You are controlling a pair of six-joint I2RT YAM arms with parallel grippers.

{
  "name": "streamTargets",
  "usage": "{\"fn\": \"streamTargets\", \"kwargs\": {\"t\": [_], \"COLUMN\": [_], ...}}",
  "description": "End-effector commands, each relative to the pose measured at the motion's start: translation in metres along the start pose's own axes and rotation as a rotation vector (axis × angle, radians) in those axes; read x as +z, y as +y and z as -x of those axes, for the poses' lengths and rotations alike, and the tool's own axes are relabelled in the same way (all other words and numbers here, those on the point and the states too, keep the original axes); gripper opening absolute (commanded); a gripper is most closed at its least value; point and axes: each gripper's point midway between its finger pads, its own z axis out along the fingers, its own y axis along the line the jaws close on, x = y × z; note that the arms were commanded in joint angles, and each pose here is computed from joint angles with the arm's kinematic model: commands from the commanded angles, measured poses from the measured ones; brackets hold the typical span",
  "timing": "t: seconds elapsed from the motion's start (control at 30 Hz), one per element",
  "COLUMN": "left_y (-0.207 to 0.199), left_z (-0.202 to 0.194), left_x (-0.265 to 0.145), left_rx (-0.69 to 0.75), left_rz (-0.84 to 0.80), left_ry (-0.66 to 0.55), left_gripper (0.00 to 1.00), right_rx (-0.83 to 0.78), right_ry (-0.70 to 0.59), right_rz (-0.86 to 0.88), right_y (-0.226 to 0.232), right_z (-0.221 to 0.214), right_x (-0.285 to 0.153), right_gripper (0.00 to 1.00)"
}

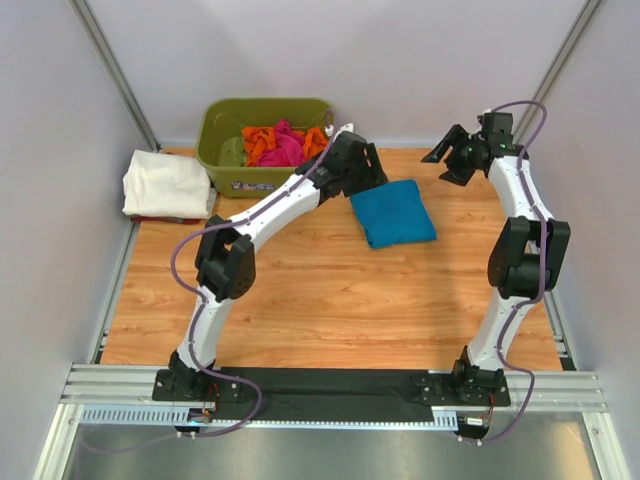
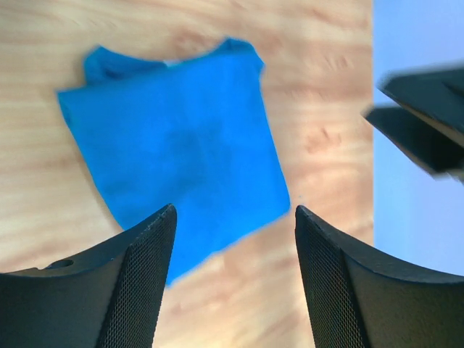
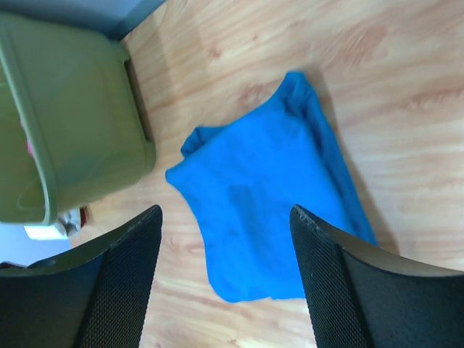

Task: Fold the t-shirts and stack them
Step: Fold the tshirt

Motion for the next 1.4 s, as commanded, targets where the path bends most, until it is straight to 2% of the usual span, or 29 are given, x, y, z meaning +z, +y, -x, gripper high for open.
{"fn": "streamTargets", "kwargs": {"t": [0.0, 0.07, 0.17, 0.27, 0.3, 0.37, 0.4, 0.5, 0.7, 0.93, 1.23, 1.37], "left_y": [-0.043, -0.035, -0.032, -0.029, -0.028, -0.026, -0.023, -0.017, 0.000, 0.041, 0.063, 0.070], "left_z": [-0.001, -0.020, -0.041, -0.049, -0.048, -0.050, -0.050, -0.053, -0.062, -0.076, -0.104, -0.113], "left_x": [-0.045, -0.049, -0.053, -0.048, -0.046, -0.035, -0.031, -0.020, 0.002, 0.029, 0.043, 0.043], "left_rx": [0.119, 0.140, 0.224, 0.272, 0.276, 0.284, 0.288, 0.302, 0.244, 0.172, 0.182, 0.206], "left_rz": [-0.102, -0.086, -0.085, -0.061, -0.049, -0.048, -0.033, -0.011, 0.009, 0.053, 0.077, 0.084], "left_ry": [-0.048, -0.009, 0.021, 0.015, -0.002, -0.005, -0.012, -0.010, 0.025, 0.105, 0.189, 0.228], "left_gripper": [0.73, 0.72, 0.62, 0.40, 0.26, 0.17, 0.08, 0.03, 0.02, 0.00, 0.00, 0.00], "right_rx": [-0.071, -0.071, -0.078, -0.087, -0.083, -0.074, -0.067, -0.067, -0.082, -0.086, -0.070, -0.090], "right_ry": [-0.044, -0.005, 0.022, 0.027, 0.035, 0.058, 0.075, 0.088, 0.082, 0.074, 0.160, 0.152], "right_rz": [0.055, 0.037, 0.027, 0.019, 0.016, 0.002, -0.009, -0.027, -0.088, -0.091, -0.146, -0.170], "right_y": [0.023, 0.014, 0.004, -0.003, -0.004, -0.011, -0.017, -0.023, -0.035, -0.036, -0.065, -0.070], "right_z": [-0.010, -0.025, -0.036, -0.036, -0.036, -0.038, -0.042, -0.046, -0.052, -0.052, -0.071, -0.070], "right_x": [-0.011, -0.006, 0.001, 0.012, 0.015, 0.027, 0.036, 0.045, 0.045, 0.047, 0.072, 0.072], "right_gripper": [0.73, 0.71, 0.59, 0.41, 0.30, 0.20, 0.17, 0.14, 0.13, 0.13, 0.11, 0.11]}}
